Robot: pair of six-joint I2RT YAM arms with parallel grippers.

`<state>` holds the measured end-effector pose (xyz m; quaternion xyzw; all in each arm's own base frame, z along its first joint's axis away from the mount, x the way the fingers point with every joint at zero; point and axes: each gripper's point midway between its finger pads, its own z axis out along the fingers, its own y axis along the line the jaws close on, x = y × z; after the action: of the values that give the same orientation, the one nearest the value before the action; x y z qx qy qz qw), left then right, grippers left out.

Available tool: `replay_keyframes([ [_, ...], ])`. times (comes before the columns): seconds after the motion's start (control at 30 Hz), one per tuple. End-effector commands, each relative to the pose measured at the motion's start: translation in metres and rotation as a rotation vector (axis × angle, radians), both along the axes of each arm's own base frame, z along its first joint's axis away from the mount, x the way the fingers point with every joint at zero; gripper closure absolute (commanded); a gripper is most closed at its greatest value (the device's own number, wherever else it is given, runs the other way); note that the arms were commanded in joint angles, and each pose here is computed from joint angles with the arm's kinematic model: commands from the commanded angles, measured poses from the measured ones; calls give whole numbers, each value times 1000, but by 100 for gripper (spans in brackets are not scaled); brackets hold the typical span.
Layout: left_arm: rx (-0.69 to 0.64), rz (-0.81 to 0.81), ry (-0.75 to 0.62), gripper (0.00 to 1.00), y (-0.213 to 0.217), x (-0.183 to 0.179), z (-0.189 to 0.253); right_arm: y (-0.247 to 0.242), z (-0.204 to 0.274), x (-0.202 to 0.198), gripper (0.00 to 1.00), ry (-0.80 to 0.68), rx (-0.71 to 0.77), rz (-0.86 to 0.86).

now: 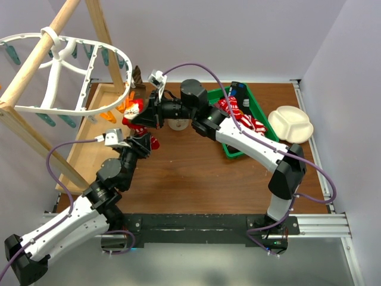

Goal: Remove the socks clipped to the hanger
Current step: Remove the sock from the hanger.

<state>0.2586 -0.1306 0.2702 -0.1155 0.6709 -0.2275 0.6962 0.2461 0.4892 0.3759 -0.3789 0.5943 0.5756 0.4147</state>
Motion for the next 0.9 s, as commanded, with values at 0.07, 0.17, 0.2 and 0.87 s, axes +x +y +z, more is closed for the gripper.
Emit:
replay_keyframes([
  [0.07, -41, 44, -60, 93, 8, 3, 18, -2, 17, -7, 100, -13, 51, 19],
  [0.17, -41, 22, -43, 100, 4, 2, 15, -2, 15, -3, 100, -15, 46, 1],
  [0.2, -47, 15, -47, 100, 4, 0, 16, -3, 16, 1, 100, -22, 47, -21],
  [0.87, -119, -40, 23, 100, 2, -14, 0, -39, 21, 42, 38, -19, 111, -253],
])
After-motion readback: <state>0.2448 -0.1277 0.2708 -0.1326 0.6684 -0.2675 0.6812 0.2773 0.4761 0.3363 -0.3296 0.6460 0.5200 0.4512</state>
